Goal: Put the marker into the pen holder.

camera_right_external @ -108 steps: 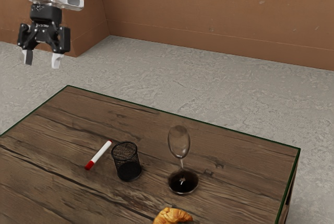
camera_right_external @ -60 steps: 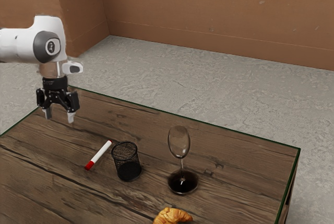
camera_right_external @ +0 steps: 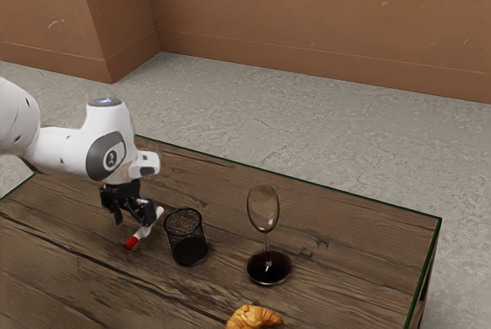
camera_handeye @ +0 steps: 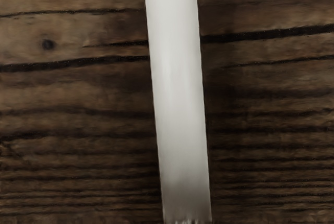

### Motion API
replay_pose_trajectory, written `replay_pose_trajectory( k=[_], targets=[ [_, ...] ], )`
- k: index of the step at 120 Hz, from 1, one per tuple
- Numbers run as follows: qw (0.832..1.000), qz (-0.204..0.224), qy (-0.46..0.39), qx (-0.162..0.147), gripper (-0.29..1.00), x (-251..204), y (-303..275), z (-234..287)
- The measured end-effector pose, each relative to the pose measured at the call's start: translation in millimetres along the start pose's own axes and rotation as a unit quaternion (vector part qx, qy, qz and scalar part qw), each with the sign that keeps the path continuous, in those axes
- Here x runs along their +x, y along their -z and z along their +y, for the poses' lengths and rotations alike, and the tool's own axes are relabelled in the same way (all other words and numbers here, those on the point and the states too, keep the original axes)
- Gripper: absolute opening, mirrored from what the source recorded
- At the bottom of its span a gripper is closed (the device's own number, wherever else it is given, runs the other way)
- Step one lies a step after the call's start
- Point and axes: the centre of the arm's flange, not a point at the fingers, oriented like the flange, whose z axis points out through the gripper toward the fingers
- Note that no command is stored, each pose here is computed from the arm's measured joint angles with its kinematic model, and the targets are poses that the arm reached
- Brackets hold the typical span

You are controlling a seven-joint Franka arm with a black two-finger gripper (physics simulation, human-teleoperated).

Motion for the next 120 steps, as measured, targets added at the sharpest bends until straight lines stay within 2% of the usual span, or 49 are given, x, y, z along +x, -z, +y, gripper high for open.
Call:
replay_pose_trajectory(
  k=[22, 55, 88, 104, 120],
  targets=[
    [1.000, 0.003, -0.011, -0.001, 0.65, -7.5, -11.9, 7.7],
    [1.000, 0.010, -0.022, 0.001, 0.25, -8.0, -13.7, 10.7],
    [1.000, 0.014, -0.028, 0.003, 0.00, -7.9, -13.4, 10.2],
    [0.998, 0.048, -0.034, 0.009, -0.05, -5.5, 22.2, 6.6],
    [0.994, 0.098, -0.050, 0.029, -0.07, 1.4, 90.1, -0.4]
  ],
)
